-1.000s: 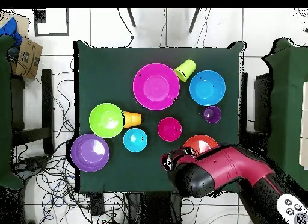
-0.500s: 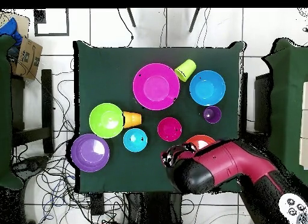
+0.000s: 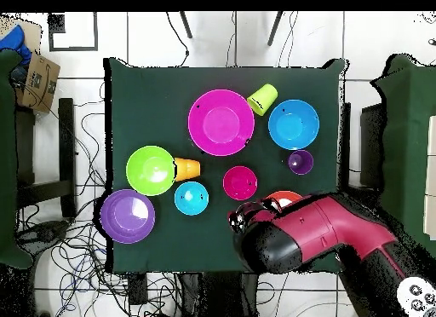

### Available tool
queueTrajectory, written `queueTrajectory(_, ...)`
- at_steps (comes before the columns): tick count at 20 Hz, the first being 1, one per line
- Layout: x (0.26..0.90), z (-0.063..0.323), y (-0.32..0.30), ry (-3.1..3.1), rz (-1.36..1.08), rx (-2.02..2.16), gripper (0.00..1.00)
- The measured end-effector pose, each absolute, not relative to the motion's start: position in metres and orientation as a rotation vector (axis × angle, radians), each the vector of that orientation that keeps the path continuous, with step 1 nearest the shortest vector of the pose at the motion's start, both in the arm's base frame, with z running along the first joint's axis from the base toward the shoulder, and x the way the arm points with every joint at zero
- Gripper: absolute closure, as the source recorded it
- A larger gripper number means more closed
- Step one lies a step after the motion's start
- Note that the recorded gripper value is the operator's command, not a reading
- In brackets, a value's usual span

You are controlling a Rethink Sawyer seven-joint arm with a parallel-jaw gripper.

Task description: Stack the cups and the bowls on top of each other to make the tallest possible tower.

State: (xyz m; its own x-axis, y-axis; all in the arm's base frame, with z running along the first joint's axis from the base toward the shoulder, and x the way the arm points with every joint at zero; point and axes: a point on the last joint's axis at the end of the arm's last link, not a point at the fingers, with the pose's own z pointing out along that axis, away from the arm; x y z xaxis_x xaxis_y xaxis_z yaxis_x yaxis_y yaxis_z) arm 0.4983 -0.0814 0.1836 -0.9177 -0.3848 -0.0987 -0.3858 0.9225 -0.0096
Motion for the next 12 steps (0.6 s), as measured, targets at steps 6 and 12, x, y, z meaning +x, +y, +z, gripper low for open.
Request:
queueTrajectory(6,0.505,0.195,-0.089,2.971,-0.009,-0.568,0.0)
queueTrajectory(12,0.514,0.196,-0.09,2.957,0.004,-0.548,0.0)
